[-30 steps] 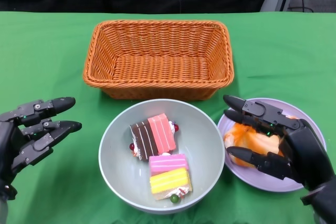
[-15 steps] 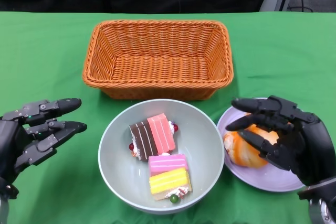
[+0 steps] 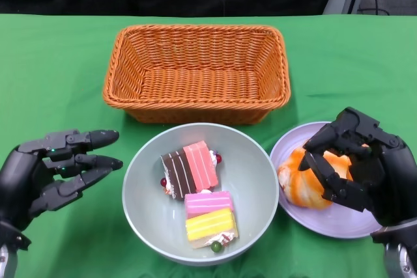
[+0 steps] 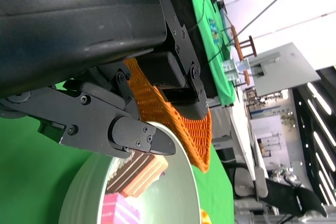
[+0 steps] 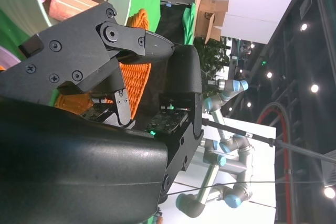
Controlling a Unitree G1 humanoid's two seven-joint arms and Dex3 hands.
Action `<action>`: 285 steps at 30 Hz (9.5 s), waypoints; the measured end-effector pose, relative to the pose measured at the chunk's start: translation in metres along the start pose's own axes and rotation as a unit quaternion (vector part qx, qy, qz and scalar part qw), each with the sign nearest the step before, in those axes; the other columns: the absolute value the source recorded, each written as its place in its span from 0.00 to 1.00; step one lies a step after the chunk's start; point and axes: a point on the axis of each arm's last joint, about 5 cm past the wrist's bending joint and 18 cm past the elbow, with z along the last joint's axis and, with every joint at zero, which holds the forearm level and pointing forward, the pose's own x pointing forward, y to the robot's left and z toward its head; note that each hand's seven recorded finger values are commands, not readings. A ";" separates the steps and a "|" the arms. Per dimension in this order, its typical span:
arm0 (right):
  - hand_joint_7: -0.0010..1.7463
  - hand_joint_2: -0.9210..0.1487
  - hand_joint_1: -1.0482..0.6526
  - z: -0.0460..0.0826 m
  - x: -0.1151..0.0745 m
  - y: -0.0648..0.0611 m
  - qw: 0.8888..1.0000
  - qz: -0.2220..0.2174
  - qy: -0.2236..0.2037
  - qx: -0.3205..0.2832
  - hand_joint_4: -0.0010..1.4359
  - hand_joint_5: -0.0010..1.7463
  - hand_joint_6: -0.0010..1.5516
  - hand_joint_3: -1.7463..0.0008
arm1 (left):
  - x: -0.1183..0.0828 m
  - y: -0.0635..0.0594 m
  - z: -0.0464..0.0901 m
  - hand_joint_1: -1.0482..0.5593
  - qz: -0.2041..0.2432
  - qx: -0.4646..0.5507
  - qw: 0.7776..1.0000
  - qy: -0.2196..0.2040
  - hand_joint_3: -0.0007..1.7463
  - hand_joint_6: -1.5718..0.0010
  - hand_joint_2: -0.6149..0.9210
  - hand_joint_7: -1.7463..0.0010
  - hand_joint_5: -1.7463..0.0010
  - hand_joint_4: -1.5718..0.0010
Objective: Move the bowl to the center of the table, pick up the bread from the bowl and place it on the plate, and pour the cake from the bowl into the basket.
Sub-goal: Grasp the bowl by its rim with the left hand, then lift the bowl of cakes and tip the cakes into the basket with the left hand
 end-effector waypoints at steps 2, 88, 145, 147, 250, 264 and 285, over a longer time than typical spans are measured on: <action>0.79 0.30 0.51 0.001 0.000 0.000 1.000 -0.001 0.003 -0.001 0.45 0.97 0.40 0.54 | 0.000 -0.001 0.001 0.44 -0.005 0.003 1.000 0.000 0.04 0.39 1.00 1.00 0.74 0.44; 0.78 0.37 0.50 0.034 0.014 0.015 1.000 0.007 -0.012 0.003 0.50 0.93 0.42 0.45 | -0.017 -0.067 0.049 0.39 -0.259 0.644 0.708 -0.130 0.01 0.42 0.98 0.98 0.98 0.36; 0.79 0.38 0.51 0.022 0.006 0.017 1.000 0.014 0.003 0.023 0.49 0.92 0.41 0.44 | 0.011 -0.014 0.007 0.63 -0.247 0.449 0.832 -0.214 0.39 0.51 0.86 0.19 0.06 0.54; 0.79 0.38 0.51 0.021 0.006 0.017 1.000 0.013 0.005 0.023 0.50 0.92 0.41 0.44 | 0.010 -0.013 0.011 0.62 -0.249 0.439 0.835 -0.220 0.45 0.51 0.81 0.20 0.06 0.54; 0.78 0.38 0.51 -0.020 -0.002 0.028 0.998 0.032 0.046 0.023 0.50 0.90 0.41 0.45 | 0.168 -0.109 0.067 0.62 -0.083 0.234 0.957 -0.151 0.50 0.61 0.89 0.08 0.00 0.56; 0.79 0.41 0.50 -0.022 -0.001 0.029 0.998 0.037 0.047 0.021 0.48 0.92 0.39 0.42 | 0.174 -0.118 0.064 0.62 -0.087 0.021 0.995 -0.045 0.61 0.56 0.81 0.16 0.01 0.56; 0.79 0.39 0.50 -0.023 -0.001 0.030 0.998 0.041 0.050 0.016 0.48 0.92 0.40 0.45 | 0.190 -0.112 0.067 0.61 -0.106 -0.290 0.949 0.068 0.64 0.53 0.81 0.13 0.01 0.53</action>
